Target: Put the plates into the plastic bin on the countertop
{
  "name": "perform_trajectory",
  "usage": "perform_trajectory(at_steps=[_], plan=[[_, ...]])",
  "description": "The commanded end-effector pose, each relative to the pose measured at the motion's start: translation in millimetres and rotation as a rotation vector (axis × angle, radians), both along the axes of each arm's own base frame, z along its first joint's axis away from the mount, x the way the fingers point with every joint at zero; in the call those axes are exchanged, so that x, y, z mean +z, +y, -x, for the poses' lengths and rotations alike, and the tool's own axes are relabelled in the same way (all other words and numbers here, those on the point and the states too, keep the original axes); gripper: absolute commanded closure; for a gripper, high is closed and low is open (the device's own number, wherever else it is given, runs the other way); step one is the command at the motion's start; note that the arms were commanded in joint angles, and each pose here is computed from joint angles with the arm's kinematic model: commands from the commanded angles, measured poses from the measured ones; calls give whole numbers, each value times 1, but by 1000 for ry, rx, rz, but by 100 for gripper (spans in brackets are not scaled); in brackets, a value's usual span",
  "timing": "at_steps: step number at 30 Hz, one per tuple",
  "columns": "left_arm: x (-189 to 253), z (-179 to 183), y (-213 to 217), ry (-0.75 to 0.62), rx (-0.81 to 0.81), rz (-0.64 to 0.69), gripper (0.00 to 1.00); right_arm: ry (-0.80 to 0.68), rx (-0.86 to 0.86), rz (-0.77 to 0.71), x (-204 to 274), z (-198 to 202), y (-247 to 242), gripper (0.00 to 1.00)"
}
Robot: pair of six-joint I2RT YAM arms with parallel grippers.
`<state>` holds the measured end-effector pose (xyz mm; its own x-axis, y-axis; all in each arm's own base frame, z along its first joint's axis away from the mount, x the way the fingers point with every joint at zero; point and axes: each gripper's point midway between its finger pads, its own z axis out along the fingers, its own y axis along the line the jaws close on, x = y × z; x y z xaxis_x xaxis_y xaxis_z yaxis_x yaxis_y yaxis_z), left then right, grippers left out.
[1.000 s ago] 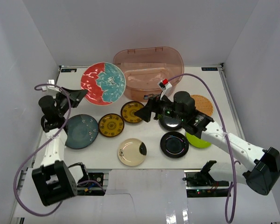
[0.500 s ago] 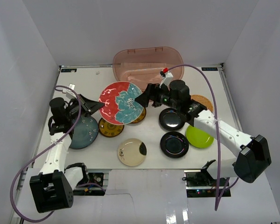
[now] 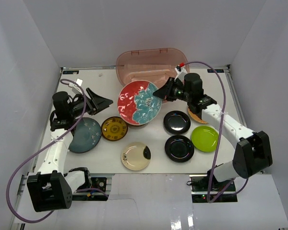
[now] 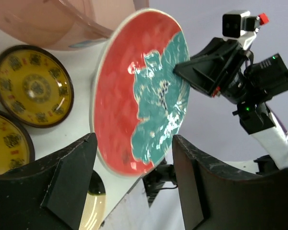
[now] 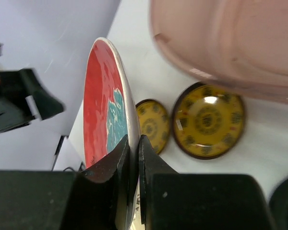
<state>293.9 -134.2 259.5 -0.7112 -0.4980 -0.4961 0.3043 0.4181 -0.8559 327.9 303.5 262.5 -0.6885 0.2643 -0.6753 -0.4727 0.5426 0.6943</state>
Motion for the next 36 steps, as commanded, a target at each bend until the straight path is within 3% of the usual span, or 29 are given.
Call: perform_trajectory(at_steps=[1,4,7,13,19,25,28,29,31,32,34,35,36], plan=[[26,-10,7,-75,38,-72,24,-190,-112,-161,95,-48,-32,92],[17,-22,24,-44,149,-170,24,-229,-165,-179,114,-77,-57,92],[0,-28,46,9,283,-265,24,-222,-233,-155,105,-118,-75,92],[-48,-23,118,193,646,-528,26,-158,-320,-66,51,-188,-89,92],[-103,29,187,553,965,-774,29,-122,-332,46,-3,-236,-71,92],[-113,64,229,680,1145,-873,31,-124,-345,138,-38,-248,-54,91],[-115,63,231,712,1128,-847,32,-117,-346,172,-54,-250,-50,81],[-119,63,231,734,1113,-840,31,-118,-347,188,-57,-250,-49,62],[-138,64,234,828,1079,-835,31,-108,-356,236,-66,-250,-48,40],[-145,62,234,853,1058,-819,31,-105,-359,247,-68,-250,-48,22],[-160,65,241,912,1066,-794,30,-112,-347,255,-63,-246,-47,12],[-169,66,241,944,1055,-778,28,-124,-341,260,-58,-245,-48,1],[-173,67,243,960,1059,-761,25,-147,-338,256,-45,-242,-49,5]])
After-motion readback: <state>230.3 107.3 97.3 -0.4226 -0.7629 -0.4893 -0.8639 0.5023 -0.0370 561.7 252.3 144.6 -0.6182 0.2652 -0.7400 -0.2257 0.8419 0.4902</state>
